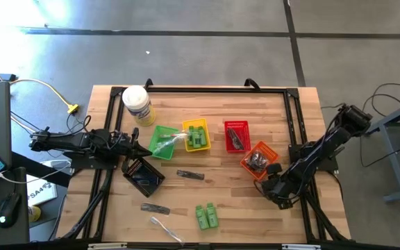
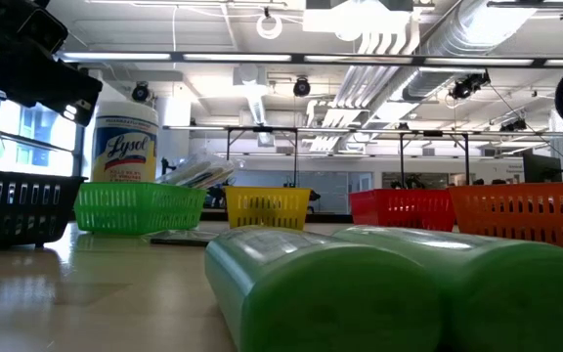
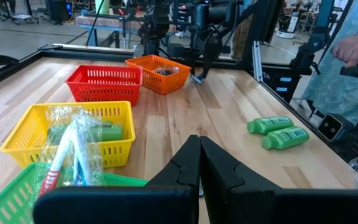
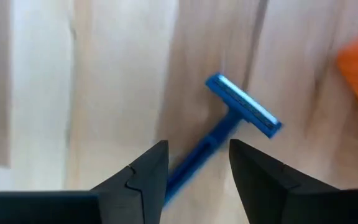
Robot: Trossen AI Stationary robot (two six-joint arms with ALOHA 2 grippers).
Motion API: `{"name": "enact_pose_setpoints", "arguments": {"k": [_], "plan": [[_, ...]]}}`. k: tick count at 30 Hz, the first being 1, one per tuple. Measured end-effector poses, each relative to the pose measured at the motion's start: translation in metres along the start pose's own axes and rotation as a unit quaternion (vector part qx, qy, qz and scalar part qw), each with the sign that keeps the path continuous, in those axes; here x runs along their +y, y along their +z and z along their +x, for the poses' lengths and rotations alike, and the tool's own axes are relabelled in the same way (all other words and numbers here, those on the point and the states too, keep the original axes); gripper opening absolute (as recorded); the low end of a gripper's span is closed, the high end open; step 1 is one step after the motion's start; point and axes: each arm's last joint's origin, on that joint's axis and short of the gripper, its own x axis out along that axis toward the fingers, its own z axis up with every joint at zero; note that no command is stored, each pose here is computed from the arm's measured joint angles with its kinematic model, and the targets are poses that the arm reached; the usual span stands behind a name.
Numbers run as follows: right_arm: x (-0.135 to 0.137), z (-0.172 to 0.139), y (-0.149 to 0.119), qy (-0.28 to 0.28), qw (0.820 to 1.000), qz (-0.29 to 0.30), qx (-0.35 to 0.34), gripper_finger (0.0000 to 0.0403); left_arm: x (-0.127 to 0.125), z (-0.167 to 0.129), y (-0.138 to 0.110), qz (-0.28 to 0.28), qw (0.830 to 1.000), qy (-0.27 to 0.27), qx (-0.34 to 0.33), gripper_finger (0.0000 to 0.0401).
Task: Pick & Place Travel size toiletries
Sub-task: Put the blue razor into the black basket
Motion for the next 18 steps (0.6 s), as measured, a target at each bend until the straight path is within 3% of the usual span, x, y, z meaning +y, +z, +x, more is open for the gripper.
{"name": "enact_pose_setpoints", "arguments": {"k": [11,18], "plan": [[0.002,0.002,0.0,0.016,0.996,0.087,0.012,0.0162,0.0,0.0,0.0,0.0,1.0,0.0,-0.001,0.0],[0.004,0.018,0.003,-0.004,0.994,0.104,0.046,0.0144,0.0,0.0,0.0,-0.006,1.0,0.0,-0.002,0.0]]}}
